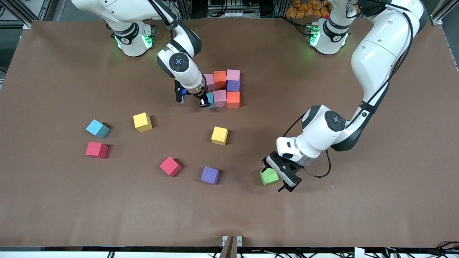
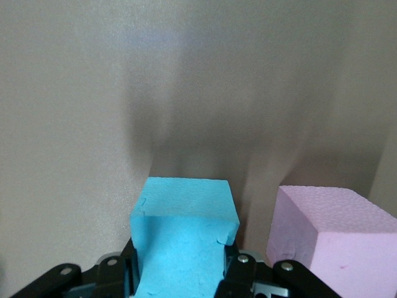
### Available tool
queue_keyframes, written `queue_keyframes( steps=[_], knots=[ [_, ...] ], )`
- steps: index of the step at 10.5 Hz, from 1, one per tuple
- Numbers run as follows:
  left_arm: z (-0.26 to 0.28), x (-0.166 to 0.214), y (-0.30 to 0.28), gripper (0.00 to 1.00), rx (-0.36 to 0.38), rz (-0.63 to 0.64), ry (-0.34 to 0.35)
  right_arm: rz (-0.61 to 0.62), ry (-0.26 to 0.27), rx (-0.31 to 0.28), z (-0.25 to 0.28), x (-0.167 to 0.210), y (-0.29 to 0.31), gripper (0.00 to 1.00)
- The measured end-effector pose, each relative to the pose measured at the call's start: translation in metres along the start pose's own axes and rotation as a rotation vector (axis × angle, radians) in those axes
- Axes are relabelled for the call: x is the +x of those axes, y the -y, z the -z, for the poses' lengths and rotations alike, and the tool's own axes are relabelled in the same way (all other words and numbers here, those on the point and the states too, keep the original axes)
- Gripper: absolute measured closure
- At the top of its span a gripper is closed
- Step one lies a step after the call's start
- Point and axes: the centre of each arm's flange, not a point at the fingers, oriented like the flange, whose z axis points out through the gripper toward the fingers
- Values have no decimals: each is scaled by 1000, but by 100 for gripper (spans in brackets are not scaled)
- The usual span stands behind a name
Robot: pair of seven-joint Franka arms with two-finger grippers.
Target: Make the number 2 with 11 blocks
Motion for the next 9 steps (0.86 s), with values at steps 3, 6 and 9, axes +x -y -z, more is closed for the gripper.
queue_keyframes(
  steps=[3,6,9],
  knots=[
    [0,0,0,0,0,0,0,1,-1,-3,-2,0,-1,37],
    [0,-1,2,0,2,2,0,1,-2,-13,-7,0,-2,1],
    [1,-21,30,0,17,0,15,0,1,-12,-7,-1,0,0]
  ],
)
